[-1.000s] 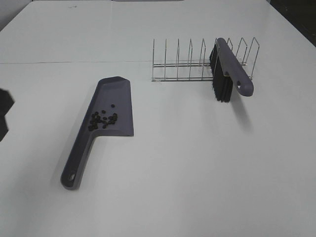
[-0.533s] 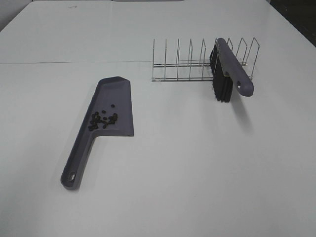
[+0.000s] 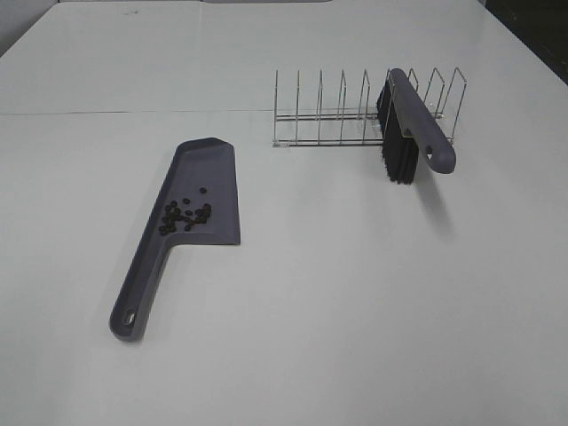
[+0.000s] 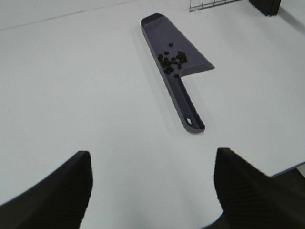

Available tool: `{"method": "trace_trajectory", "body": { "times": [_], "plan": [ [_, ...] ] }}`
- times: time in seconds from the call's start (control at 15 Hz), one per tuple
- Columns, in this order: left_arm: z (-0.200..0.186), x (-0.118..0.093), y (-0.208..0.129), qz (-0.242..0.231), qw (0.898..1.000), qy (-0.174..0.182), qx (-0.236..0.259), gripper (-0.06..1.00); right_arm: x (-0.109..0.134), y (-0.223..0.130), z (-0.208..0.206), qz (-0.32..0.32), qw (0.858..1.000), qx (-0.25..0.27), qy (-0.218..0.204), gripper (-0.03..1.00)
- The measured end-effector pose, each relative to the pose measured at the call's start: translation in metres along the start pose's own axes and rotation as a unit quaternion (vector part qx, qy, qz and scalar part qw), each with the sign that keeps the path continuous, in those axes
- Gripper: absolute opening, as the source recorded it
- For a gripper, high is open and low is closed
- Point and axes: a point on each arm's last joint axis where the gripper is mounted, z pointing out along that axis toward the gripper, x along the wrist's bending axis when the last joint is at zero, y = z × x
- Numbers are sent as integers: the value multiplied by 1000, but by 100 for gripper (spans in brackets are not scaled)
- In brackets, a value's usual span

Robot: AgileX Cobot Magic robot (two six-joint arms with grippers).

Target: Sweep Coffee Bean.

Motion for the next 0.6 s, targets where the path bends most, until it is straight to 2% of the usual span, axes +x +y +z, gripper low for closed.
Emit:
{"method": "trace_trajectory", "body": {
  "times": [0.2, 0.6],
  "plan": [
    [-1, -5, -1, 8, 1000, -28, -4, 68, 0, 0, 0, 0, 1000, 0, 0, 76],
    [-1, -6, -1, 11, 999, -32, -4, 68, 0, 0, 0, 0, 1000, 0, 0, 76]
  ]
}}
